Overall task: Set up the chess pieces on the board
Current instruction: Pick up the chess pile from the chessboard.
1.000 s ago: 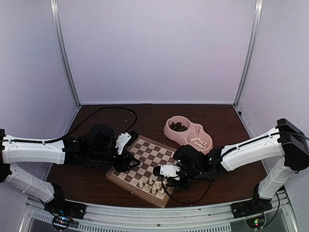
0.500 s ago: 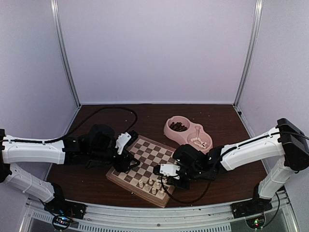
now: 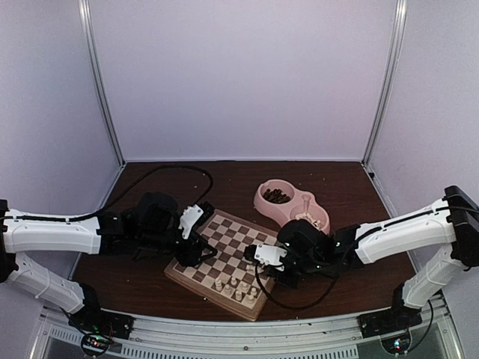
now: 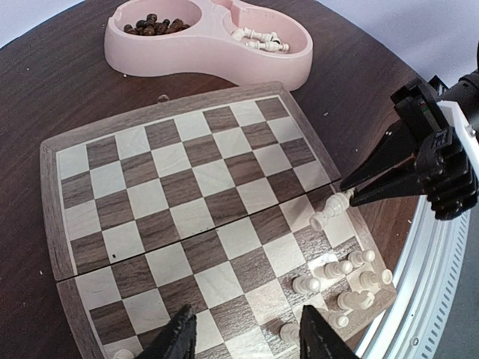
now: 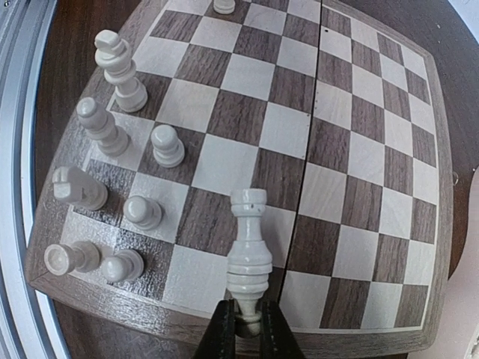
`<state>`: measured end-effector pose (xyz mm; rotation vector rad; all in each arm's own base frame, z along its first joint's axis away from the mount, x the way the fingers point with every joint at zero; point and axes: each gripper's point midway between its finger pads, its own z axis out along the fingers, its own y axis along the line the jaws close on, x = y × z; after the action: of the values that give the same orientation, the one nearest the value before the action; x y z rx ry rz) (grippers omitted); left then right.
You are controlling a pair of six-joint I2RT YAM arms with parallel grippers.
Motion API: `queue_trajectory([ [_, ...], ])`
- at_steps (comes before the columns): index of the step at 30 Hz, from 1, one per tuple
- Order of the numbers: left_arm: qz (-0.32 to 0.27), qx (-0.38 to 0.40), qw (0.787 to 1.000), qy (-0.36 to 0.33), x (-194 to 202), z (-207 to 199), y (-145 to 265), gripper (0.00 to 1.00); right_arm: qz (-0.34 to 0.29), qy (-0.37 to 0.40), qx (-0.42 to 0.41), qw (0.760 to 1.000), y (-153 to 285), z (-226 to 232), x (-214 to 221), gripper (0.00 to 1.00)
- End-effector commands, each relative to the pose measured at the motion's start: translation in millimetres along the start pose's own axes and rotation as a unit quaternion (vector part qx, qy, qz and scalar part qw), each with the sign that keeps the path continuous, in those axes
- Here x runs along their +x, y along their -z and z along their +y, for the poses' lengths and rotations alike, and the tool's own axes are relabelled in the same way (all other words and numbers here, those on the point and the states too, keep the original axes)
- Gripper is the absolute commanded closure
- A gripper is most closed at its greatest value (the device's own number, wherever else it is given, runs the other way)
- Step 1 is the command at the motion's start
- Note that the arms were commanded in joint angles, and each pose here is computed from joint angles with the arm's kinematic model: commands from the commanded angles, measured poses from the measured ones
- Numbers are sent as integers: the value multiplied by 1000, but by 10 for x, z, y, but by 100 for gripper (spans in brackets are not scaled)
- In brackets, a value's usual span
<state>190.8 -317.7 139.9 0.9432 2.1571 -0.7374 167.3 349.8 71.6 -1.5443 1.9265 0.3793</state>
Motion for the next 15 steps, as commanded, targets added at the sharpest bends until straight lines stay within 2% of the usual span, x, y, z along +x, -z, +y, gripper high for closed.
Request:
queue_trajectory([
  [1,-22,-1,1000,-5,-112,-5,12,52,-26,-16,33,999,103,-132,-92,98],
  [5,-22,8,1000,4,-113,-19,-22,51,-51,-23,42,998,183,-174,-194,98],
  [11,-35,83,994,61,-171,-28,-84,49,-89,-34,53,994,318,-263,-503,96],
  [15,-52,105,990,76,-220,6,-31,48,-95,-40,81,991,382,-402,-684,96],
])
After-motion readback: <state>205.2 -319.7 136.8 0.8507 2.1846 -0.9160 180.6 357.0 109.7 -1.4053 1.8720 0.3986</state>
